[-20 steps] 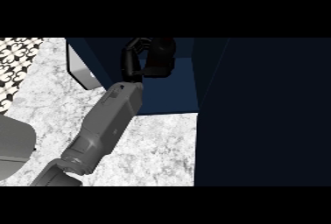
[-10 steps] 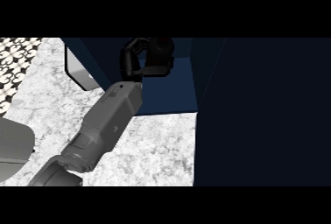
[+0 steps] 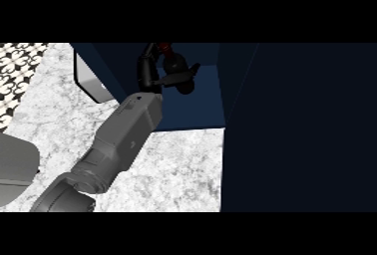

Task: Pick up the wine, place it into the cabinet and close the cabinet

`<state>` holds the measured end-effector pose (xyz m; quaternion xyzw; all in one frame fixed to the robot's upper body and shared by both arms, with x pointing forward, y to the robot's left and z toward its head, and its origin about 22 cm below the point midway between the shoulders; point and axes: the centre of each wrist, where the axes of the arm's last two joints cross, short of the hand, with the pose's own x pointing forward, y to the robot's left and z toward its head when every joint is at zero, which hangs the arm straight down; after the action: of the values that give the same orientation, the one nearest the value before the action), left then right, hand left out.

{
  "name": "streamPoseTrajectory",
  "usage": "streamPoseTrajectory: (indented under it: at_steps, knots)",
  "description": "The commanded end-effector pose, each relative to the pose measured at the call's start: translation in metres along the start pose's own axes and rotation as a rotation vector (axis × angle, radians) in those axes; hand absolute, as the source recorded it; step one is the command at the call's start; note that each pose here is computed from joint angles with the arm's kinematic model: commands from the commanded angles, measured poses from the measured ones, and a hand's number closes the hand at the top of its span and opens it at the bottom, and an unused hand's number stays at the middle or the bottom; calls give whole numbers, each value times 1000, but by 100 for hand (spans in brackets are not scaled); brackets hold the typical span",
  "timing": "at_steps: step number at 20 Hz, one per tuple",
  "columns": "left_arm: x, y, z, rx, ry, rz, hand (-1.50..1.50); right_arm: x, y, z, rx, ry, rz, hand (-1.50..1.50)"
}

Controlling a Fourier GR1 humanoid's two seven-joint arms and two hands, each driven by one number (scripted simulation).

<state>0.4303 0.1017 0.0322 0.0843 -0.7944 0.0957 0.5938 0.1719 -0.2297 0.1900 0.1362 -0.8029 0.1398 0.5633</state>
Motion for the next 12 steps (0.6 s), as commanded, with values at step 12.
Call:
streamPoseTrajectory:
  at_steps: [12]
  knots:
    - [-39,49,17,36,38,-154,-150,13,6,11,19,-48,-1,-150]
